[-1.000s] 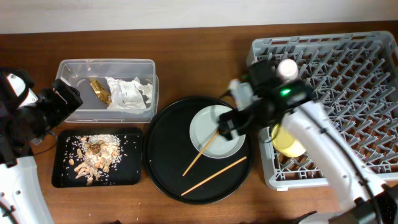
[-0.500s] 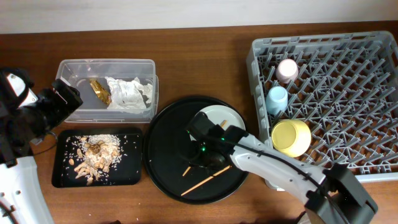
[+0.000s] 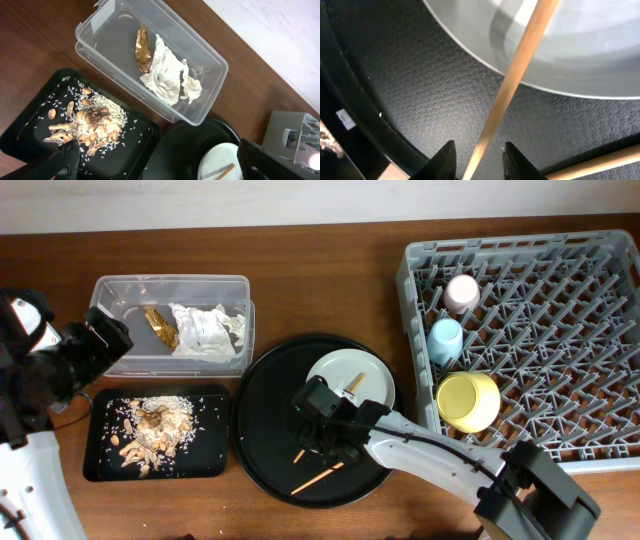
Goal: Sort waste into correct bins and load items into the dishwasher rack
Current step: 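Move the right gripper to a chopstick on the round tray, then grasp the chopstick and place it upright in the rack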
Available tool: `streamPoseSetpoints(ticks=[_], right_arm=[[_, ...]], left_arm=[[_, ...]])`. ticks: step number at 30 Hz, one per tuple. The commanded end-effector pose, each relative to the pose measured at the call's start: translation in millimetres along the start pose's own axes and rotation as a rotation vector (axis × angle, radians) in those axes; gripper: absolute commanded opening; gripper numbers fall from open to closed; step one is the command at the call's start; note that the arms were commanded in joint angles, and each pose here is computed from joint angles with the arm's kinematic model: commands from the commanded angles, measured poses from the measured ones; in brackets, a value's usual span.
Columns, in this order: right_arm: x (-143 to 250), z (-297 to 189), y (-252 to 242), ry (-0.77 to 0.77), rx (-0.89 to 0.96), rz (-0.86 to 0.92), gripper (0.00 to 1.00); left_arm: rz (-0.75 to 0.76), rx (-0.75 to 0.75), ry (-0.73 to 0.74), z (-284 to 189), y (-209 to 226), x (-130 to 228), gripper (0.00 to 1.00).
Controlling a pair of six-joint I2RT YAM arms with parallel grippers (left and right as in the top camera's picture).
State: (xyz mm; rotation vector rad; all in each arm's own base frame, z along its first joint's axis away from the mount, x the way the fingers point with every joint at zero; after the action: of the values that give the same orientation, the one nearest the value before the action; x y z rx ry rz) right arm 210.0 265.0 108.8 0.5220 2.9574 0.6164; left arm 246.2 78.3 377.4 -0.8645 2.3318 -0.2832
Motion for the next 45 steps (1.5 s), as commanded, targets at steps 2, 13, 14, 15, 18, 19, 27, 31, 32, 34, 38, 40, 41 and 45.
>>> streamPoseSetpoints(ticks=[2, 13, 14, 15, 18, 19, 27, 31, 32, 34, 38, 40, 41, 45], right_arm=[[1, 5, -8, -0.032, 0.038, 0.044, 0.32], [4, 18, -6, 0.037, 0.012, 0.068, 0.04], [5, 17, -4, 0.049, 0.002, 0.067, 0.04], [5, 16, -2, 0.052, -0.003, 0.066, 0.04], [5, 7, 9, 0.088, -0.055, 0.06, 0.04], [3, 1, 11, 0.081, -0.069, 0.055, 0.04], [-47, -124, -9, -0.185, -0.225, -0.404, 0.04], [-93, -206, -88, -0.516, -0.009, -0.462, 0.04], [-105, -223, -114, -0.601, 0.113, -0.456, 0.04], [-124, -248, -158, -0.68, 0.373, -0.496, 0.04], [-157, -252, -209, -0.645, 0.539, -0.422, 0.04], [-178, -242, -224, -0.615, 0.573, -0.426, 0.04], [-189, -232, -231, -0.582, 0.586, -0.446, 0.04], [-223, -185, -250, -0.441, 0.624, -0.576, 0.04]], left_arm=[[-0.006, -0.004, -0.006, -1, 1, -1, 0.99], [-0.006, -0.004, -0.006, -1, 1, -1, 0.99], [-0.006, -0.004, -0.006, -1, 1, -1, 0.99], [-0.006, -0.004, -0.006, -1, 1, -1, 0.99], [-0.006, -0.004, -0.006, -1, 1, -1, 0.99], [-0.006, -0.004, -0.006, -1, 1, -1, 0.99], [-0.006, -0.004, -0.006, -1, 1, -1, 0.99], [-0.006, -0.004, -0.006, -1, 1, -1, 0.99], [-0.006, -0.004, -0.006, -1, 1, -1, 0.99], [-0.006, -0.004, -0.006, -1, 1, -1, 0.99], [-0.006, -0.004, -0.006, -1, 1, -1, 0.99], [-0.006, -0.004, -0.006, -1, 1, -1, 0.99], [-0.006, -0.004, -0.006, -1, 1, -1, 0.99], [-0.006, -0.004, -0.006, -1, 1, -1, 1.0]])
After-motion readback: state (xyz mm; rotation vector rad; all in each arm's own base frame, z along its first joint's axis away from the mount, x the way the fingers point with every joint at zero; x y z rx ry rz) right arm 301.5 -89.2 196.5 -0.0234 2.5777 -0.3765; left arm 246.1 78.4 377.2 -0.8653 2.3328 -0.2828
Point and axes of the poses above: each gripper's point midway between its finger pads, its own z axis out along the fingers, its own y axis along the line the jaws close on, x = y × z, the point moved 8 cm from there along -z, back along the fingers, and after that the axes turned 2 degrees about -z, right-handed, at the moved point
